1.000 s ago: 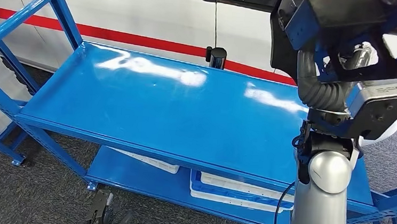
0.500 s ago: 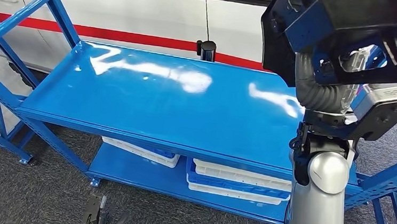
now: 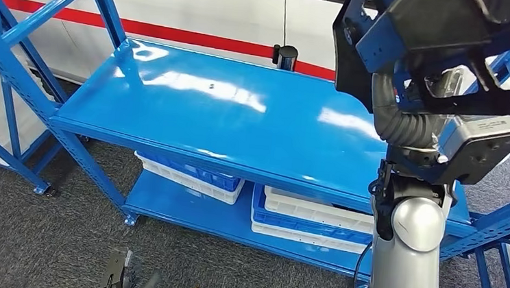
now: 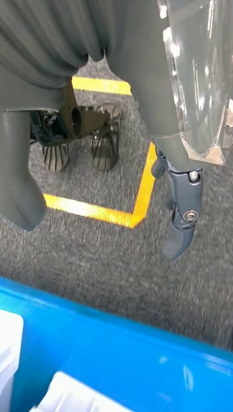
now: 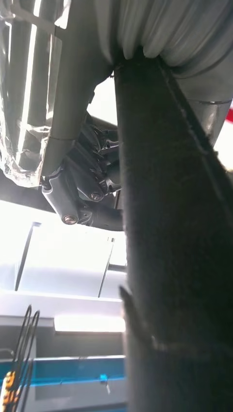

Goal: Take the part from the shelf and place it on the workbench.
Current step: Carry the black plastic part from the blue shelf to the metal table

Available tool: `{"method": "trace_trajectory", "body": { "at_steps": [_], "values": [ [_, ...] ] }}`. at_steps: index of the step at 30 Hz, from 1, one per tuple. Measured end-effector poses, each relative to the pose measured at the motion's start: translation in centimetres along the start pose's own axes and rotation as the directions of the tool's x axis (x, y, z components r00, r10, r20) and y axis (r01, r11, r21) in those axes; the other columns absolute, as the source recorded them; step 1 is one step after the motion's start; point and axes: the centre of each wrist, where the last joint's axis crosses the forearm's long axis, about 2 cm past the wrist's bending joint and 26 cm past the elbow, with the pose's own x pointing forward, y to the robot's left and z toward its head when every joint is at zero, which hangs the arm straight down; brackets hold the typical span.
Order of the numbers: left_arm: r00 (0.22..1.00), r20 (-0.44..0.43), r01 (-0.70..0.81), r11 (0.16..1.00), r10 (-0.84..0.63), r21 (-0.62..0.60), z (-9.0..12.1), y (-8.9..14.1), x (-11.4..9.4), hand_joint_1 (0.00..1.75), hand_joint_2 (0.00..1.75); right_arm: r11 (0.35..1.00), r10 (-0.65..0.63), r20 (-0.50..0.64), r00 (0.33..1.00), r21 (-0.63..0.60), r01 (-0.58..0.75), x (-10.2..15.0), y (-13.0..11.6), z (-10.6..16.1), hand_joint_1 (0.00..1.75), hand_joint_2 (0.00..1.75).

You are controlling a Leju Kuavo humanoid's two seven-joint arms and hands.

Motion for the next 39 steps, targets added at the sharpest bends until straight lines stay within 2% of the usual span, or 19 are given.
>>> {"method": "trace_trajectory", "body": {
  "at_steps": [4,19,39],
  "values": [
    [1.000,-0.003,-0.012,1.000,0.012,0.014,0.3,0.3,-0.5,0.00,1.75,1.000,-0.008,-0.011,1.000,0.002,0.008,-0.3,0.3,0.8,1.75,1.75],
    [1.000,-0.001,-0.023,0.998,0.023,0.061,0.7,1.6,-1.3,0.00,1.75,0.999,-0.033,-0.001,0.999,-0.001,0.033,-0.1,0.8,1.2,1.75,1.75],
    [0.998,0.007,-0.067,0.991,0.066,0.120,0.9,2.7,-1.8,0.00,1.75,0.997,-0.079,0.017,0.997,0.016,0.079,0.3,1.1,0.7,1.75,1.75]
  ]
}}
